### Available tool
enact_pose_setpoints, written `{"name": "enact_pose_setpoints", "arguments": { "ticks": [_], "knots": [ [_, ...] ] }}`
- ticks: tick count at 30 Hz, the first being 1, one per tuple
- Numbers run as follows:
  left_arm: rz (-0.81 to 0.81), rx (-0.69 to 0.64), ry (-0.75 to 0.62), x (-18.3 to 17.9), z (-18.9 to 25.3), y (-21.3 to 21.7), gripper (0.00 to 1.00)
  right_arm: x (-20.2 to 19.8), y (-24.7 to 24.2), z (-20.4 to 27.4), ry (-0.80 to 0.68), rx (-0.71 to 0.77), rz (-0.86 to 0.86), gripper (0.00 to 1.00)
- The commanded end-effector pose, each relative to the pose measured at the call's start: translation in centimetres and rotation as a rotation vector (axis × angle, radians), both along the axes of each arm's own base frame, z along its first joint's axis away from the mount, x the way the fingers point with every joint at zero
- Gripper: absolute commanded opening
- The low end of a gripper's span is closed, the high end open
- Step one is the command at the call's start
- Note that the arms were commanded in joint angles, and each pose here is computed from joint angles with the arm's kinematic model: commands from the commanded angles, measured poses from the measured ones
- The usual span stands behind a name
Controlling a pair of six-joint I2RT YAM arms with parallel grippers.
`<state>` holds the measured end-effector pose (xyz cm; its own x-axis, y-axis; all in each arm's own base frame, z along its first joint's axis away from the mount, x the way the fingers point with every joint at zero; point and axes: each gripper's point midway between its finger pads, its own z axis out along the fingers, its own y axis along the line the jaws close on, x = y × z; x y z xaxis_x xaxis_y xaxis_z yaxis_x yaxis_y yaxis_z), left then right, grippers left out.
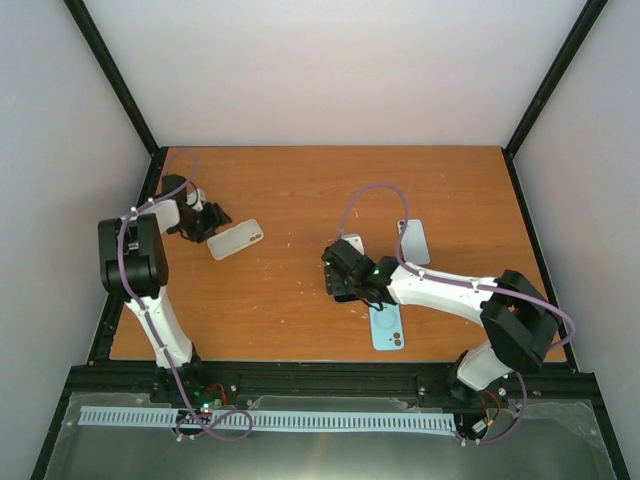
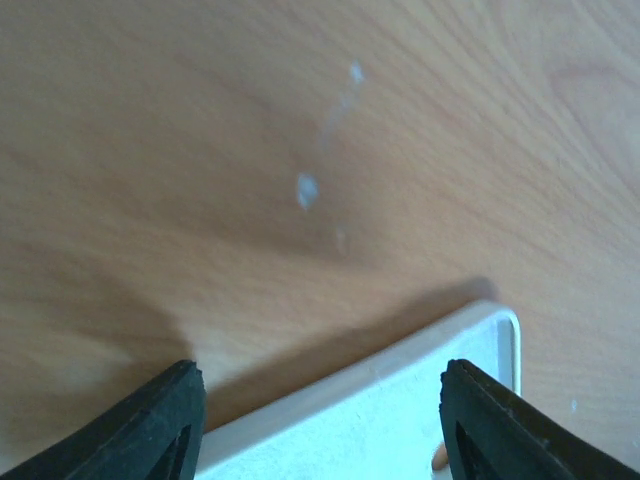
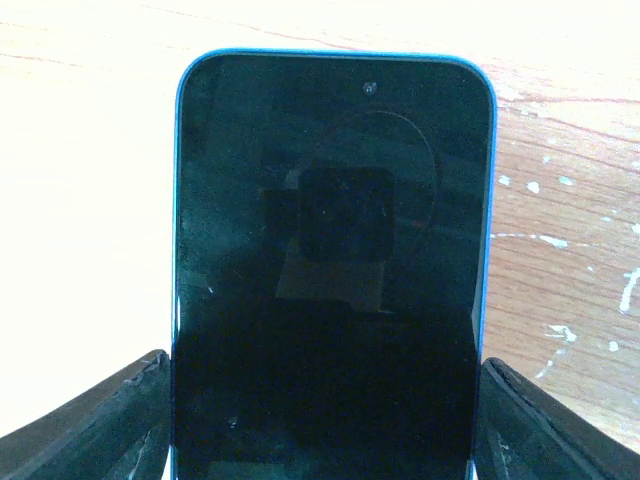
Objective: Put the phone into the phone case
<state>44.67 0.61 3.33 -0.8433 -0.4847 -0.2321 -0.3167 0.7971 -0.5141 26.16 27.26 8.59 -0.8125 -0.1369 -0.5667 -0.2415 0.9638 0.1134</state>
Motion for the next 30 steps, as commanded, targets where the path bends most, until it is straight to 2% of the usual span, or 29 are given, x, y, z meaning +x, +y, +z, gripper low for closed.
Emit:
{"name": "enact_pose_setpoints", "arguments": {
  "ticks": [1,11,17,21,24,30],
  "knots": [
    [-0.108,-0.043,0.056,-3.3,-0.1,-4.5,0.63,0.5,-1.2,1.3,-0.057,0.02,-0.028,0.61],
    [-0.216,-0.047,0.021,-7.2,1.2,-12.0,0.54,0.1,-2.7,3.1,-0.096,0.082,-0.056,0.6],
    [-0.215,0.047,0.046,-8.0,-0.7,-12.9,0.5,-0.4,-3.8,3.6,-0.108,0.105,-0.072,0.6],
    [-0.198,0.108,0.037,-8.0,-0.9,-12.5,0.4,-0.9,-4.3,3.8,-0.113,0.122,-0.081,0.6],
    [-0.209,0.109,0.023,-8.0,-0.6,-13.0,0.27,-1.0,-4.5,4.0,-0.117,0.128,-0.087,0.6],
    [-0.267,0.091,0.021,-9.6,0.2,-14.9,0.13,-1.1,-4.8,4.6,-0.118,0.145,-0.104,0.59]
  ]
}}
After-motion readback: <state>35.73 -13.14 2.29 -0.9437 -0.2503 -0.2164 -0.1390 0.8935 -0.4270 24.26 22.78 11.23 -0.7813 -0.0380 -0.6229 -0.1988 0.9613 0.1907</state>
